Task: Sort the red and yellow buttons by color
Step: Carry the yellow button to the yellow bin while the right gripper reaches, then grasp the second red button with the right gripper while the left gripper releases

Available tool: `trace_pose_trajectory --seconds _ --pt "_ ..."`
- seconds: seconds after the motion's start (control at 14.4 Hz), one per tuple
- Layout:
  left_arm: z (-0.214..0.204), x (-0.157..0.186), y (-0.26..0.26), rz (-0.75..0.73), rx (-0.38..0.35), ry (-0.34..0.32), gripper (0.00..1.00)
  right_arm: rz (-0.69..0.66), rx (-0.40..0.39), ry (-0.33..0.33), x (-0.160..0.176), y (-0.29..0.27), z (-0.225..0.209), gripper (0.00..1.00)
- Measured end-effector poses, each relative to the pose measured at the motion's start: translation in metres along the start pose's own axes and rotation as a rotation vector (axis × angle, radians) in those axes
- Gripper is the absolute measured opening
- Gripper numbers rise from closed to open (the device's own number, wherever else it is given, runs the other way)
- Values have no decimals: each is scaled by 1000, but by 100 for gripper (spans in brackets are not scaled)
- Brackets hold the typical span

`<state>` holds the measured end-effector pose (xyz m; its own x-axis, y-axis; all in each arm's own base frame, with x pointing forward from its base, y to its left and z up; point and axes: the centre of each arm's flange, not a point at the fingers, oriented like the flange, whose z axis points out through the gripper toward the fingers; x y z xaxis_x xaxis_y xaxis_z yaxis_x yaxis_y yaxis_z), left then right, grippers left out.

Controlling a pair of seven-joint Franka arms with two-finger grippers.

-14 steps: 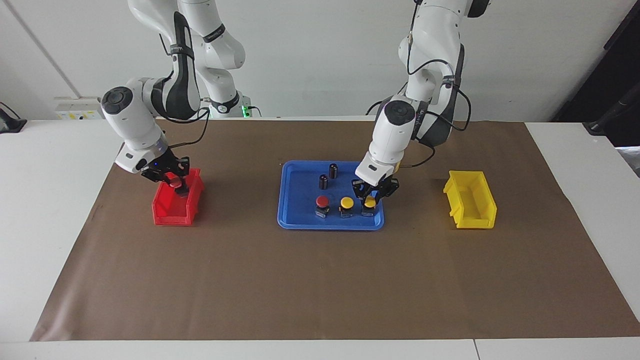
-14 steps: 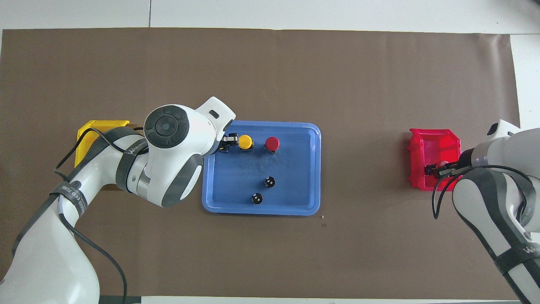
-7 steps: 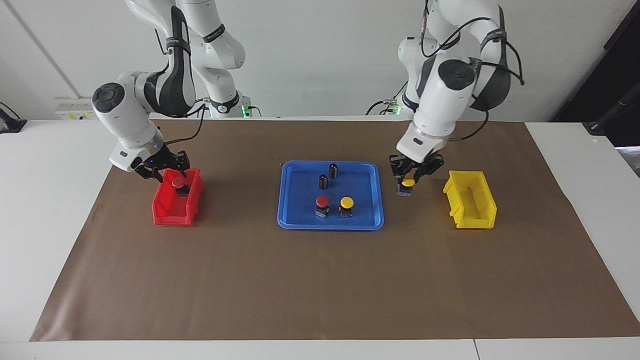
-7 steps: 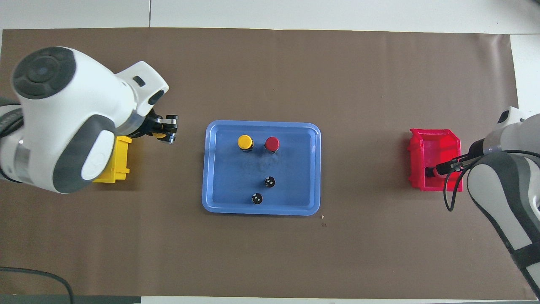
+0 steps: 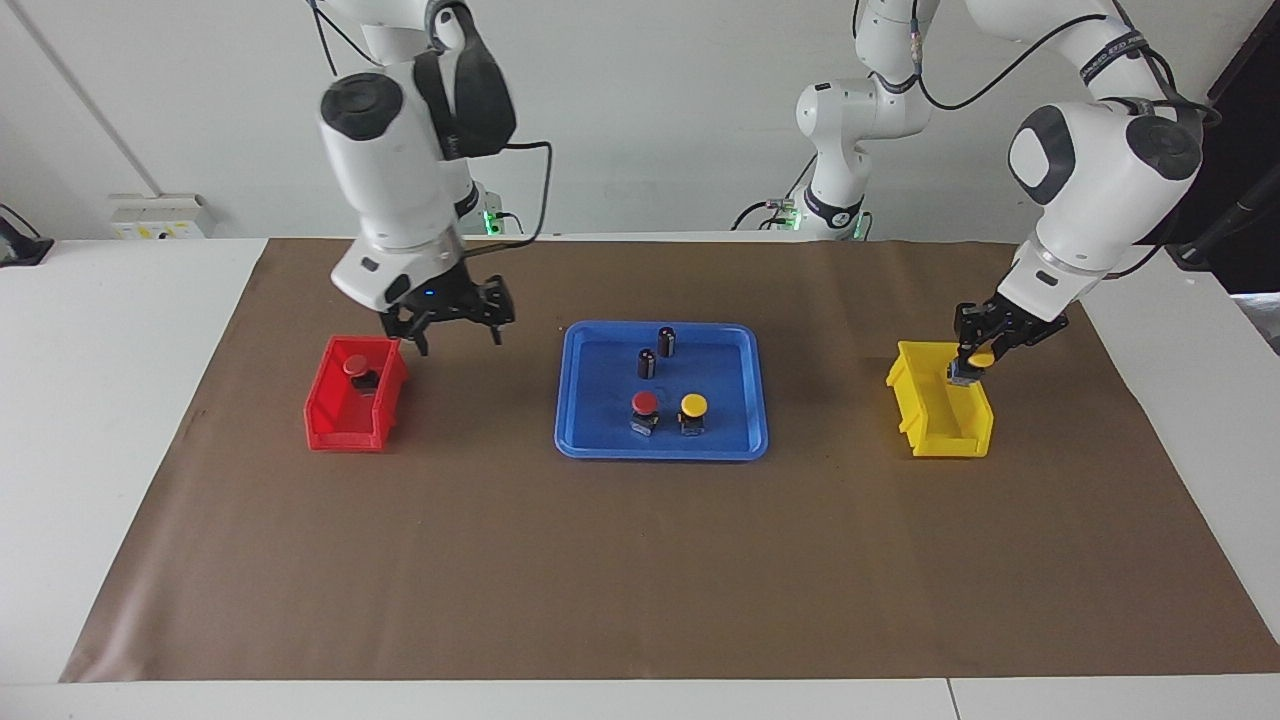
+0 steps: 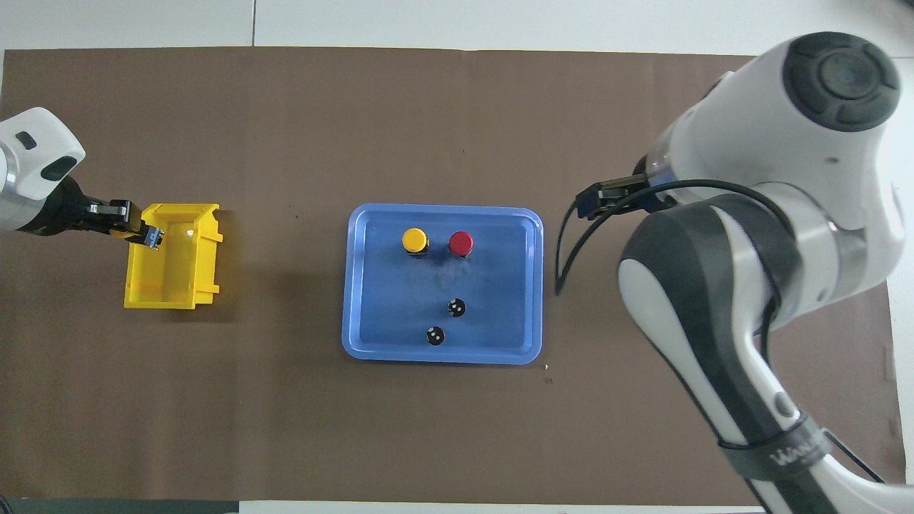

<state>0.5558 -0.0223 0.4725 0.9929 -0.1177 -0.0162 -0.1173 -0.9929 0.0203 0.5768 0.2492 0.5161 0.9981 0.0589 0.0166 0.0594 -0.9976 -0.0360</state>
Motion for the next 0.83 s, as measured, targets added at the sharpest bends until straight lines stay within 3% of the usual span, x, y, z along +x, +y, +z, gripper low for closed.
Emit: trace_pose_trajectory --seconds 0.28,0.49,0.83 --pt "49 -26 -6 -16 2 12 41 89 -17 29 -3 -146 85 100" --pt "73 -38 -21 -46 1 0 41 112 -30 31 8 -152 135 100" --pt "90 -45 -23 -68 1 -2 41 119 -28 33 4 -142 150 98"
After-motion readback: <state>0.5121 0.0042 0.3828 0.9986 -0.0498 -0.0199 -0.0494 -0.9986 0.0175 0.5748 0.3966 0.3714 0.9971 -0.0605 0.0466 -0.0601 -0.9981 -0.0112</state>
